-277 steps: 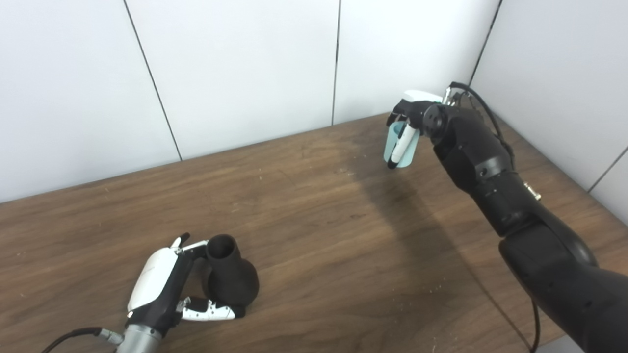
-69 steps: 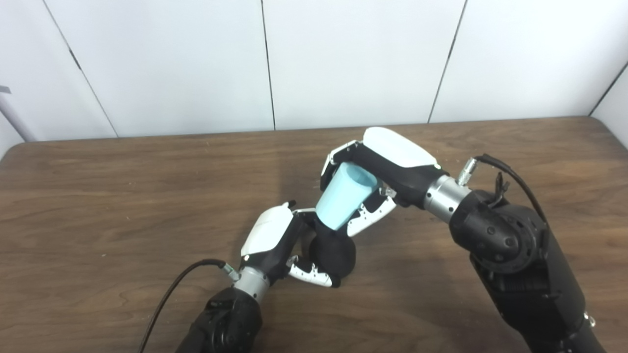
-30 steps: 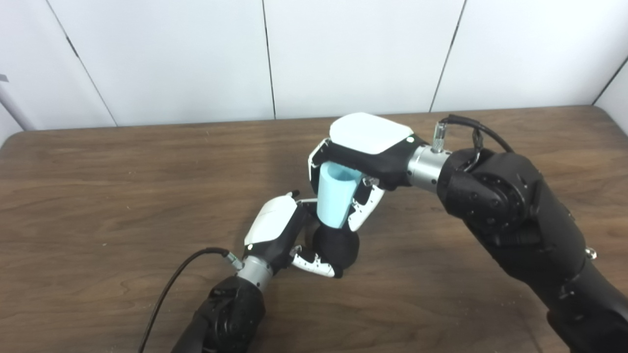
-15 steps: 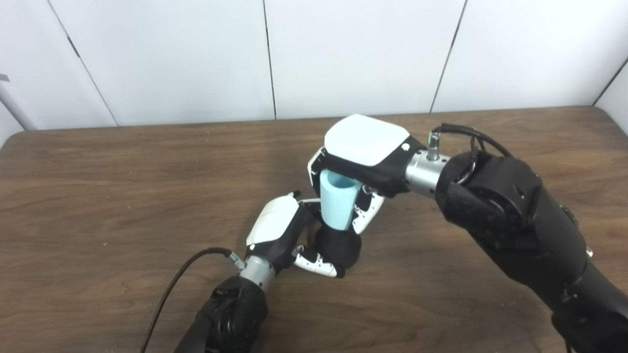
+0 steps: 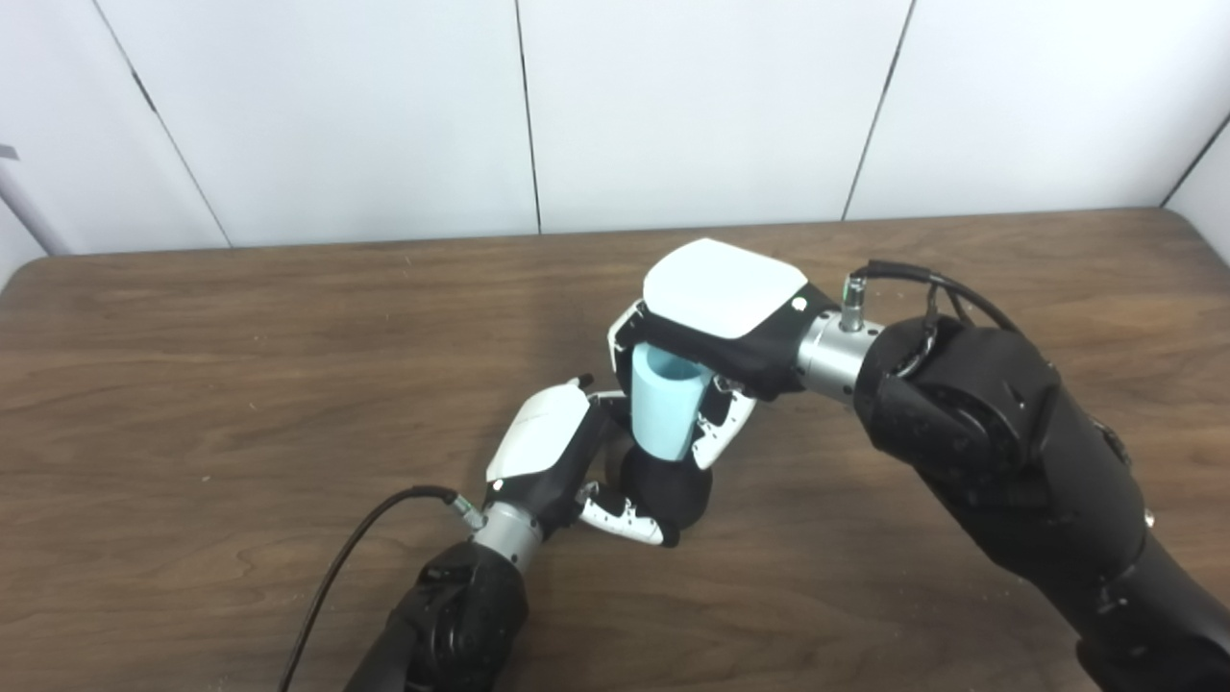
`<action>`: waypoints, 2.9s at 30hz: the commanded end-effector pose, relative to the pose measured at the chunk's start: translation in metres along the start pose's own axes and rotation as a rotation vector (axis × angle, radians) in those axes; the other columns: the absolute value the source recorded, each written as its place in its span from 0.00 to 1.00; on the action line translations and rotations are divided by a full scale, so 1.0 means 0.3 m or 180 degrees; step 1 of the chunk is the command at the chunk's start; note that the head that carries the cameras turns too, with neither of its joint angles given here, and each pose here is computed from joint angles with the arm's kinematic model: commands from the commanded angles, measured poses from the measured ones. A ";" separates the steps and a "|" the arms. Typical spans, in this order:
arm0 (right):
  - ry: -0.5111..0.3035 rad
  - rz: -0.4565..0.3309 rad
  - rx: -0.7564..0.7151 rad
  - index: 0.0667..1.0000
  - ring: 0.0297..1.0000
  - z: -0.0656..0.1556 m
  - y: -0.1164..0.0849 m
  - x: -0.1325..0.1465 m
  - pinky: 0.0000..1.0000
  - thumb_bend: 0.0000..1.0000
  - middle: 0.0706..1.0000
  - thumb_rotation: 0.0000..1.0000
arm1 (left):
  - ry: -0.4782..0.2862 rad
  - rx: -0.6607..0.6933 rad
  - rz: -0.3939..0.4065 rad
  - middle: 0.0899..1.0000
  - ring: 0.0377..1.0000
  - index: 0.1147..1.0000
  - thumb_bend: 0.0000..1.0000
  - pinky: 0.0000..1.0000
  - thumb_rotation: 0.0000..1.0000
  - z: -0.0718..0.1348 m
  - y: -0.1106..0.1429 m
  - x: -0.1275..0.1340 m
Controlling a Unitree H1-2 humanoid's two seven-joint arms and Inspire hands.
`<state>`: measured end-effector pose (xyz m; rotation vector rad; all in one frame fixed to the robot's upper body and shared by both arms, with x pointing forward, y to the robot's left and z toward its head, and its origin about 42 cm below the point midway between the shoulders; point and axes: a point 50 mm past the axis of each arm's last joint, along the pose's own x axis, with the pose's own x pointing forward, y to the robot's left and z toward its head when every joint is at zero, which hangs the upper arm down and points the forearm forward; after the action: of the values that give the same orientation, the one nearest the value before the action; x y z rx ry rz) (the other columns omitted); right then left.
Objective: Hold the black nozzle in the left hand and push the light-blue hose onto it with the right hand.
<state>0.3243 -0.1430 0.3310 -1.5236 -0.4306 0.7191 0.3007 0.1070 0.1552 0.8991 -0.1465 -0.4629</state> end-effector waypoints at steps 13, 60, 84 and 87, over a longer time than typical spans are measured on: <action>0.0152 0.0505 -0.0581 0.91 1.00 -0.030 0.029 -0.011 0.99 1.00 1.00 0.27 | 0.0220 -0.0078 -0.0545 0.50 0.71 0.38 0.51 0.99 0.00 -0.039 -0.103 -0.024; -0.0009 -0.0658 0.0180 0.97 1.00 -0.036 -0.111 -0.273 0.91 0.82 1.00 0.64 | 0.0239 -0.0078 -0.0564 0.50 0.70 0.38 0.51 0.99 0.00 -0.052 -0.104 -0.013; -0.0166 -0.0584 0.0189 0.98 1.00 0.021 0.009 -0.348 1.00 0.67 1.00 0.88 | 0.0265 -0.0049 -0.0568 0.50 0.70 0.39 0.51 0.99 0.00 -0.056 -0.104 -0.014; -0.0163 -0.0559 0.0208 0.98 1.00 0.023 0.026 -0.343 1.00 0.68 1.00 0.89 | 0.0265 -0.0047 -0.0568 0.50 0.70 0.39 0.51 0.99 0.00 -0.058 -0.105 -0.014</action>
<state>0.2446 -0.2073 0.3341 -1.3768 -0.5037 0.6742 0.3036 0.1039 0.1543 0.8956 -0.1519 -0.4709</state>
